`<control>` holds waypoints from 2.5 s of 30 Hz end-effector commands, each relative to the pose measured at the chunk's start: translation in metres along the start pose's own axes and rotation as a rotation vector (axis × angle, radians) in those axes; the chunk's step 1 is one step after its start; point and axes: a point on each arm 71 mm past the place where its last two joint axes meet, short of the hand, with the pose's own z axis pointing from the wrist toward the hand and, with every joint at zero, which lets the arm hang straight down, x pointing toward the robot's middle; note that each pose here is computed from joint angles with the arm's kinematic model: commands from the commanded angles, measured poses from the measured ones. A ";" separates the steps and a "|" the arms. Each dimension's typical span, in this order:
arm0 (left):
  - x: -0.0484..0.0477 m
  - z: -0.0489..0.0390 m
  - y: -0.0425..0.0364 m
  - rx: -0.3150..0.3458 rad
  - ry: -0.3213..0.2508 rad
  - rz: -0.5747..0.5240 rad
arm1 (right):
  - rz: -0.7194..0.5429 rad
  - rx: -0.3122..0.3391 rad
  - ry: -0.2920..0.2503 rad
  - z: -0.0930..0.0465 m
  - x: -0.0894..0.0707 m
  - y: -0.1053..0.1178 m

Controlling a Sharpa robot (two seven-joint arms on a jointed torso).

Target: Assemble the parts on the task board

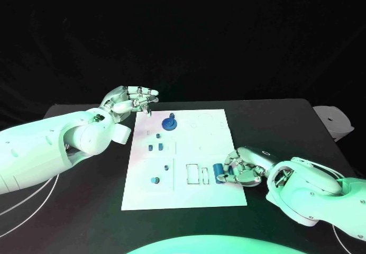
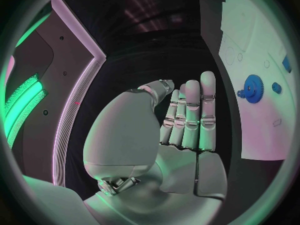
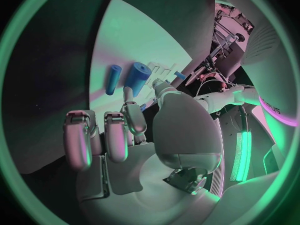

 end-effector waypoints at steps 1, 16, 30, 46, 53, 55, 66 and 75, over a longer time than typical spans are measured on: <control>0.0023 -0.0001 -0.0012 0.009 0.017 -0.009 | -0.051 0.024 -0.017 0.003 0.002 -0.001; 0.0023 -0.0008 -0.0011 0.004 0.021 -0.010 | -0.080 0.046 -0.008 0.016 0.016 0.001; 0.0026 -0.0014 -0.0007 -0.003 0.028 -0.012 | -0.080 0.048 -0.016 0.021 0.025 0.006; 0.0034 -0.0006 -0.0004 -0.006 0.029 -0.013 | 0.062 0.018 -0.156 0.006 0.004 0.021; 0.0044 -0.0002 -0.0004 -0.005 0.032 -0.014 | 0.115 0.006 -0.159 0.005 0.000 0.030; 0.0045 -0.0002 -0.0004 -0.005 0.032 -0.014 | 0.121 0.004 -0.144 0.006 0.001 0.031; 0.0066 0.0006 -0.0004 -0.005 0.038 -0.016 | 0.139 -0.031 0.014 0.018 0.023 0.050; 0.0077 0.0007 -0.0004 -0.006 0.043 -0.017 | 0.159 -0.026 0.074 0.024 0.032 0.057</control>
